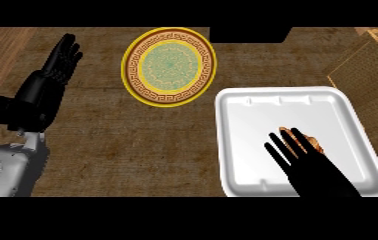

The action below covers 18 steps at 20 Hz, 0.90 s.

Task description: Pick the croissant from the tray and place it in the plate

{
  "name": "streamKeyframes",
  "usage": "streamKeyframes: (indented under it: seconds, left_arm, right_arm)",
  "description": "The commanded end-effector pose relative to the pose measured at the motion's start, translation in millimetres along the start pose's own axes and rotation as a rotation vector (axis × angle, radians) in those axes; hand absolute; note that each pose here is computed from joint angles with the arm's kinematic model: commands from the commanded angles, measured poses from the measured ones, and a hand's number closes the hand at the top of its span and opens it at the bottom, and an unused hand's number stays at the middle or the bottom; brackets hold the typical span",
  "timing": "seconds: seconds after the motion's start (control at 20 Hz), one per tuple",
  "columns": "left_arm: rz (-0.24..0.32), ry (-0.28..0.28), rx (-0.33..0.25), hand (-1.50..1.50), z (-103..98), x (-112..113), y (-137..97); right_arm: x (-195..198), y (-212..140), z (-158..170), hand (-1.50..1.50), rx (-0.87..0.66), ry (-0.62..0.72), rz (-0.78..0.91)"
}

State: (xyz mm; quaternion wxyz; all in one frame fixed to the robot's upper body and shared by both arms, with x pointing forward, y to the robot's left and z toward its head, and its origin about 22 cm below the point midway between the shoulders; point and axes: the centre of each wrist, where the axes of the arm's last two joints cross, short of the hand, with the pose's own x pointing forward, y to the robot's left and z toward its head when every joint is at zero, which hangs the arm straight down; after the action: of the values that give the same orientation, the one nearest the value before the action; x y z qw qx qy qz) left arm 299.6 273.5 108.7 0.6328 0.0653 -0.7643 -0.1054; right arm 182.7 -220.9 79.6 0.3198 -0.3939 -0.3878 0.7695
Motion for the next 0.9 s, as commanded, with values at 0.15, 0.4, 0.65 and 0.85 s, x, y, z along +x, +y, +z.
streamKeyframes:
  seconds: [0.15, 0.4, 0.65, 0.85]
  left_arm:
    - [0.017, 0.006, -0.006, 0.0, 22.0, -20.5, 11.0]
    - [0.01, -0.007, 0.011, 0.0, 10.7, 18.8, 7.7]
    - [0.0, -0.006, -0.014, 0.0, 18.8, 8.1, 14.0]
    - [0.012, 0.014, 0.015, 0.0, 1.6, 4.3, -1.3]
  right_arm:
    - [-13.3, 23.6, -26.7, -1.5, 0.064, 0.08, 0.016]
    - [-12.2, 19.6, -34.1, -1.5, 0.07, 0.067, 0.008]
    - [-42.2, 41.0, -51.7, -1.5, 0.135, 0.078, -0.005]
    - [-44.1, 43.1, -71.3, -1.5, 0.136, 0.103, 0.03]
